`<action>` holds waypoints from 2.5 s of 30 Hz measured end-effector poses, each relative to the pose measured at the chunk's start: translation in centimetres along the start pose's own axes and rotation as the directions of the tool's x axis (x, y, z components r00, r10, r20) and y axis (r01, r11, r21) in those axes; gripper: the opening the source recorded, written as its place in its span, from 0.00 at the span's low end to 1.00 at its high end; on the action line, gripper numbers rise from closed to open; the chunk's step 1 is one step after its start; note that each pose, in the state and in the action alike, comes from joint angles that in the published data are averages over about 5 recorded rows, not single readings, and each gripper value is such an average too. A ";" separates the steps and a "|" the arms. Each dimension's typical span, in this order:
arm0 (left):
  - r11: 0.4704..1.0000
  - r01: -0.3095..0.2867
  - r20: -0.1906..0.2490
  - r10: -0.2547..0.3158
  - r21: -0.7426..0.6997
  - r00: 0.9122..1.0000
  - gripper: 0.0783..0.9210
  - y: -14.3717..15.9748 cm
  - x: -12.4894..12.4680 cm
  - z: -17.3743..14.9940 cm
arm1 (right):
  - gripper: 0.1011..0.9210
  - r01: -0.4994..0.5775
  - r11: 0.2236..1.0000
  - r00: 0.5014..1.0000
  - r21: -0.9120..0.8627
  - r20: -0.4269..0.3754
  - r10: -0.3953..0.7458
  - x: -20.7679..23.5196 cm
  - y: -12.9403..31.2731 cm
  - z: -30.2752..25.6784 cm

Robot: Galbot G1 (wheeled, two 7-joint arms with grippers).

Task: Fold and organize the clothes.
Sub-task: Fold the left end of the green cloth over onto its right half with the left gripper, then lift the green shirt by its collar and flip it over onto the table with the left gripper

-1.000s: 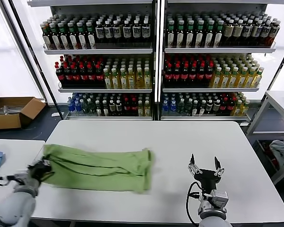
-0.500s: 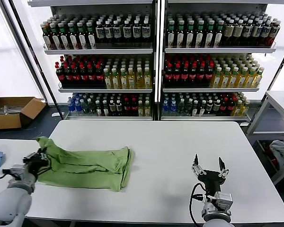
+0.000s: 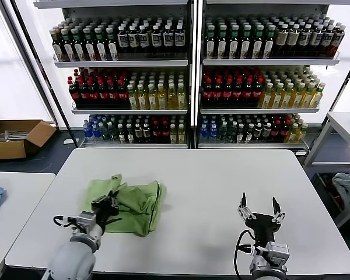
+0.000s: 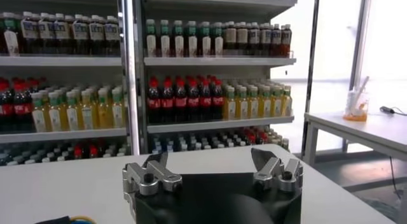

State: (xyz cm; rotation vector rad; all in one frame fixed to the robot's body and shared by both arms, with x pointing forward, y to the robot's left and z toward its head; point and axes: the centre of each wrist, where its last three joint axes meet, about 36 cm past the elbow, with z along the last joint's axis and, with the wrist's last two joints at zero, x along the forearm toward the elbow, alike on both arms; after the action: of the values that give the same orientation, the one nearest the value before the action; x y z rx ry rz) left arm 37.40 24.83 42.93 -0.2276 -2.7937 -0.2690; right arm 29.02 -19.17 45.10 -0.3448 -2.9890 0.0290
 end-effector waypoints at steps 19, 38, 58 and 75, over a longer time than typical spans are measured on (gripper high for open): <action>0.993 -0.117 -0.030 0.117 0.015 0.993 0.10 -6.3 -2.4 1.1 | 0.88 -0.002 1.000 1.000 -0.002 -0.007 0.002 0.8 0.1 0.3; 0.962 -0.198 0.020 0.198 0.189 0.980 0.75 -9.4 -3.0 3.0 | 0.88 0.015 1.000 1.000 0.002 -0.012 -0.015 0.7 0.6 0.8; 0.977 -0.101 0.134 0.076 0.190 0.988 0.88 -2.0 -0.5 -0.6 | 0.88 0.046 0.999 0.999 -0.003 -0.021 -0.046 -0.5 1.4 1.5; 0.989 0.081 -0.009 -0.081 0.127 0.997 0.88 5.2 -1.5 2.9 | 0.88 0.052 0.999 0.998 0.000 -0.029 -0.052 -0.6 1.3 1.9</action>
State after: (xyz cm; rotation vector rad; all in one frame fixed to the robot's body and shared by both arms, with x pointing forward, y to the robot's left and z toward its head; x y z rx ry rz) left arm 38.88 30.32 40.56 -0.0834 -2.8073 -0.1088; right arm 29.69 -18.05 43.14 -0.2642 -2.9683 0.0203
